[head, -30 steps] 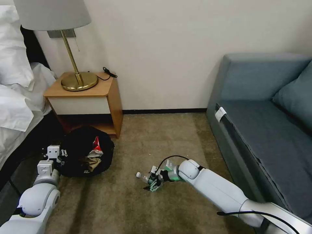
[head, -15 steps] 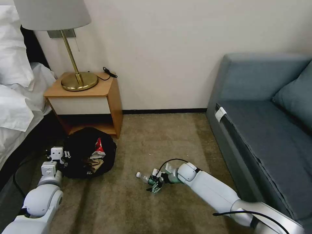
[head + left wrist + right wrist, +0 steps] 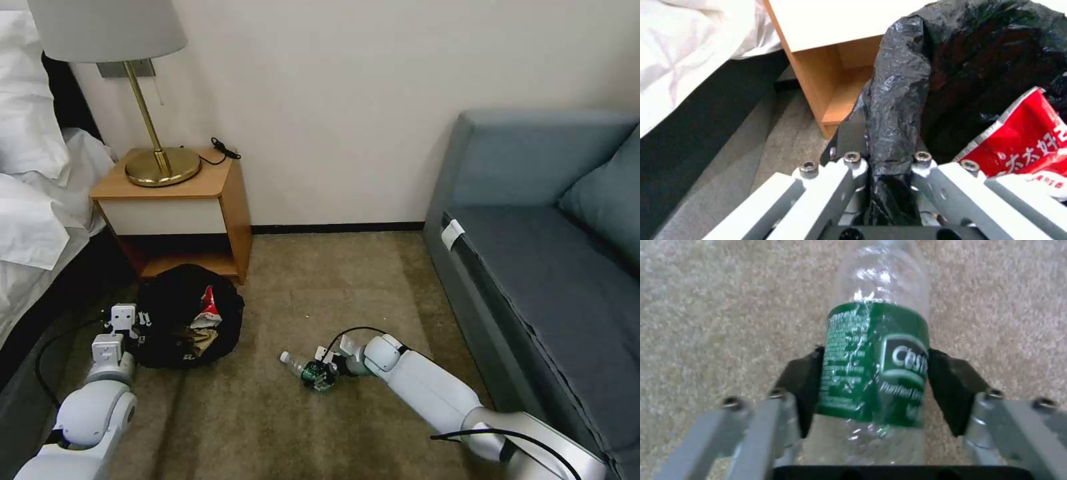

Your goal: Pick up the trash bin, then pick up the garbage on the floor and place it into the trash bin.

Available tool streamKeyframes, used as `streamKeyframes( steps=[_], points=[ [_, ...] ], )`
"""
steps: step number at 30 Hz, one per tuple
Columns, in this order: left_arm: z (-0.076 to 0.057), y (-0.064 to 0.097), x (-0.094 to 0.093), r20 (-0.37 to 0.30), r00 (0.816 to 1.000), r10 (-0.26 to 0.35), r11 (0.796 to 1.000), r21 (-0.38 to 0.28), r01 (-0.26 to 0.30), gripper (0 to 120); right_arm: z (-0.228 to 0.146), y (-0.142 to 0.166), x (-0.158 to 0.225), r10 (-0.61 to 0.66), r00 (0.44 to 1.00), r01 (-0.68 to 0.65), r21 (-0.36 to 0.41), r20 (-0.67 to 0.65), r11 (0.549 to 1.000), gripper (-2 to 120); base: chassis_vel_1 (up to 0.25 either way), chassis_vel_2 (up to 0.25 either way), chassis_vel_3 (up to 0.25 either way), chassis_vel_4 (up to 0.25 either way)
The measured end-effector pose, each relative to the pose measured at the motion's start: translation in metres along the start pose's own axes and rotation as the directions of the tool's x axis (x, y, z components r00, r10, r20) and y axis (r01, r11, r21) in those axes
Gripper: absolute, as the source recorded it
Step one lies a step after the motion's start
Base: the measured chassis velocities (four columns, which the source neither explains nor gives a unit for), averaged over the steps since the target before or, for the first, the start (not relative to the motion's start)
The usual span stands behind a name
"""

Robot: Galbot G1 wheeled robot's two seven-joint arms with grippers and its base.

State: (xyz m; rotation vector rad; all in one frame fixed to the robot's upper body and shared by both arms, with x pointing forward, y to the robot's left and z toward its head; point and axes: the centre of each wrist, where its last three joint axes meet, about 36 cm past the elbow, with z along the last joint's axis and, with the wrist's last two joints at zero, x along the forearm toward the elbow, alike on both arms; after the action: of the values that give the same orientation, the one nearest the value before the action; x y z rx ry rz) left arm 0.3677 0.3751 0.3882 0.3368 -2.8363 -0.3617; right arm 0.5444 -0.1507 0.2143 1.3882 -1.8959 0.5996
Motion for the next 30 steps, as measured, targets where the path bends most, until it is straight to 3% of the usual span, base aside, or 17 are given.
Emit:
streamKeyframes(
  steps=[2,4,12,16,26,30],
  points=[
    [0.0,0.0,0.0,-0.001,1.0,0.0,1.0,0.0,0.0,4,0.001,0.001,-0.001,-0.001,1.0,0.001,0.001,0.0,1.0,50,0.0,0.0,0.0,0.0],
    [0.001,0.001,0.002,-0.001,1.0,-0.001,1.0,0.0,0.001,4,0.002,0.002,-0.001,-0.003,1.0,0.003,0.004,0.0,1.0,37,0.0,0.0,0.0,0.0],
    [0.0,0.001,0.005,0.002,1.0,-0.002,1.0,0.002,0.002,4,0.004,0.001,0.002,-0.003,1.0,0.003,0.0,0.012,1.0,18,0.0,0.0,0.0,0.0],
    [-0.001,0.001,0.007,0.004,1.0,-0.001,1.0,0.004,0.001,4,0.003,-0.003,0.006,0.011,1.0,-0.011,-0.009,0.027,1.0,17,0.0,0.0,0.0,0.0],
    [-0.003,-0.001,0.013,0.014,1.0,0.003,1.0,0.007,-0.003,4,-0.039,-0.036,0.05,0.127,0.965,-0.115,-0.065,0.228,0.991,17,0.0,0.0,0.0,0.0],
    [-0.005,-0.004,0.018,0.024,1.0,0.005,1.0,0.009,-0.005,4,-0.099,-0.055,0.096,0.16,0.899,-0.151,-0.055,0.407,0.987,17,0.0,0.0,0.0,0.0]
  ],
)
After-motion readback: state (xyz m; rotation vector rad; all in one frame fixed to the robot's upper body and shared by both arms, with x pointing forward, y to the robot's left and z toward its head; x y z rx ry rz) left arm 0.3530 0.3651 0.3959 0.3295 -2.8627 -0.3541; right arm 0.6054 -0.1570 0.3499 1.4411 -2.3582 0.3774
